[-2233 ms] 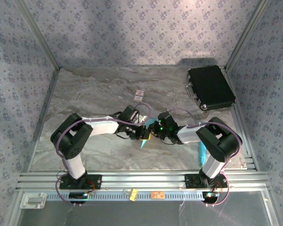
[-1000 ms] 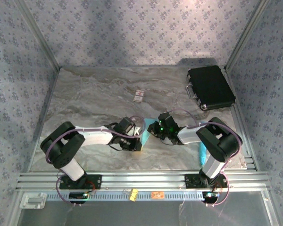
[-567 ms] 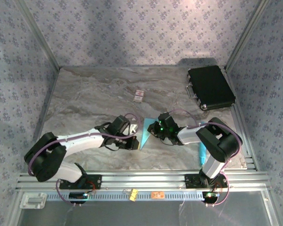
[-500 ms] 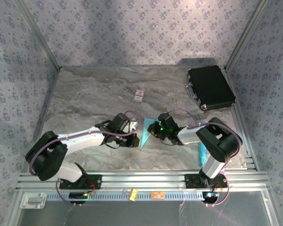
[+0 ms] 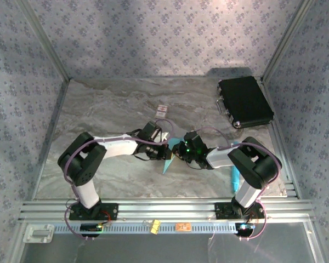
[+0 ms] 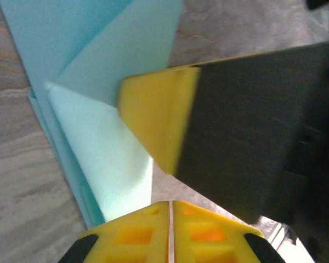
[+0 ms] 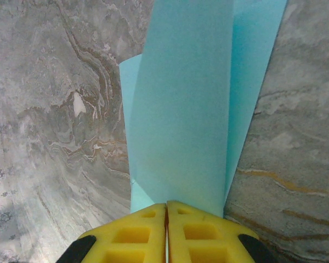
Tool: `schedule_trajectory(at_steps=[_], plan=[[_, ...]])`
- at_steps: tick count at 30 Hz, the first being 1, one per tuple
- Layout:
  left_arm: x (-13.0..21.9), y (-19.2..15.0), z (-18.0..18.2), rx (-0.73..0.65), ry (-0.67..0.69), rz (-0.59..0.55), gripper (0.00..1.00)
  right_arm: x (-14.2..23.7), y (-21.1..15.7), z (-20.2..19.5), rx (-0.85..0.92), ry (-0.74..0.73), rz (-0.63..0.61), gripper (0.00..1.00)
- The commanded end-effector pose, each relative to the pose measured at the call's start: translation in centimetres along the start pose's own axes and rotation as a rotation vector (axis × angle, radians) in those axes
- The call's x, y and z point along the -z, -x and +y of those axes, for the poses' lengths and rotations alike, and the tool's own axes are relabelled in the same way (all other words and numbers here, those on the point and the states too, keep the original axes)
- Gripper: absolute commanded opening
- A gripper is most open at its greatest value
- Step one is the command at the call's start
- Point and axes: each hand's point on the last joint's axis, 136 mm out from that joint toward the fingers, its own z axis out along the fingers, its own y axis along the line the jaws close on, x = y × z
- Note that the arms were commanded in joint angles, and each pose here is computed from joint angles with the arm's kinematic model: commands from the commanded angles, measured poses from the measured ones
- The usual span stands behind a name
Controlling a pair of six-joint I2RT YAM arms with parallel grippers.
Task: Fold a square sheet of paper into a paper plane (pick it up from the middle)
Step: Fold the wing for the fifth time at the center of the table.
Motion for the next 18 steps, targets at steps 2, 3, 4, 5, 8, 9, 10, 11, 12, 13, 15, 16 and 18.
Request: schedule_trajectory(at_steps=[2, 3, 4, 5, 8, 9, 10, 11, 12, 13, 15, 16, 18], plan=[[-1.0, 0.5, 1.7, -0.004, 0.068, 0.000, 0.10, -0.1, -2.4, -4.6, -0.030, -0.152, 0.058, 0.11], [-1.1, 0.3, 2.3, 0.002, 0.089, 0.006, 0.10, -0.1, -2.3, -4.5, -0.028, -0.147, 0.056, 0.11], [-1.3, -0.1, 3.0, 0.010, 0.119, 0.019, 0.09, 0.0, -2.3, -4.4, -0.028, -0.141, 0.055, 0.11], [-1.4, -0.6, 3.8, 0.020, 0.145, 0.037, 0.08, 0.0, -2.2, -4.1, -0.027, -0.134, 0.052, 0.11], [-1.7, -2.4, 5.5, 0.031, 0.188, 0.082, 0.04, 0.6, -1.5, -3.2, -0.016, -0.107, 0.034, 0.12], [-1.7, -3.0, 5.9, 0.033, 0.193, 0.097, 0.04, 1.0, -1.1, -2.7, -0.009, -0.097, 0.024, 0.13], [-1.7, -3.7, 6.2, 0.030, 0.193, 0.118, 0.04, 1.6, -0.6, -2.3, 0.001, -0.087, 0.008, 0.13], [-1.8, -4.5, 6.5, 0.025, 0.191, 0.140, 0.03, 2.2, 0.0, -1.9, 0.014, -0.083, -0.009, 0.13], [-1.7, -5.1, 6.7, 0.024, 0.190, 0.155, 0.02, 2.8, 0.3, -1.4, 0.033, -0.075, -0.019, 0.13], [-1.7, -5.8, 6.9, 0.022, 0.185, 0.172, 0.01, 3.5, 0.7, -1.0, 0.056, -0.071, -0.033, 0.13], [-1.8, -6.6, 6.5, 0.021, 0.134, 0.186, 0.01, 5.0, 1.5, -0.5, 0.093, -0.085, -0.062, 0.13], [-1.8, -6.9, 6.2, 0.021, 0.107, 0.192, 0.01, 5.7, 1.8, -0.3, 0.110, -0.089, -0.077, 0.13], [-1.9, -7.1, 5.6, 0.013, 0.071, 0.205, 0.01, 6.7, 2.0, 0.0, 0.132, -0.076, -0.096, 0.13]])
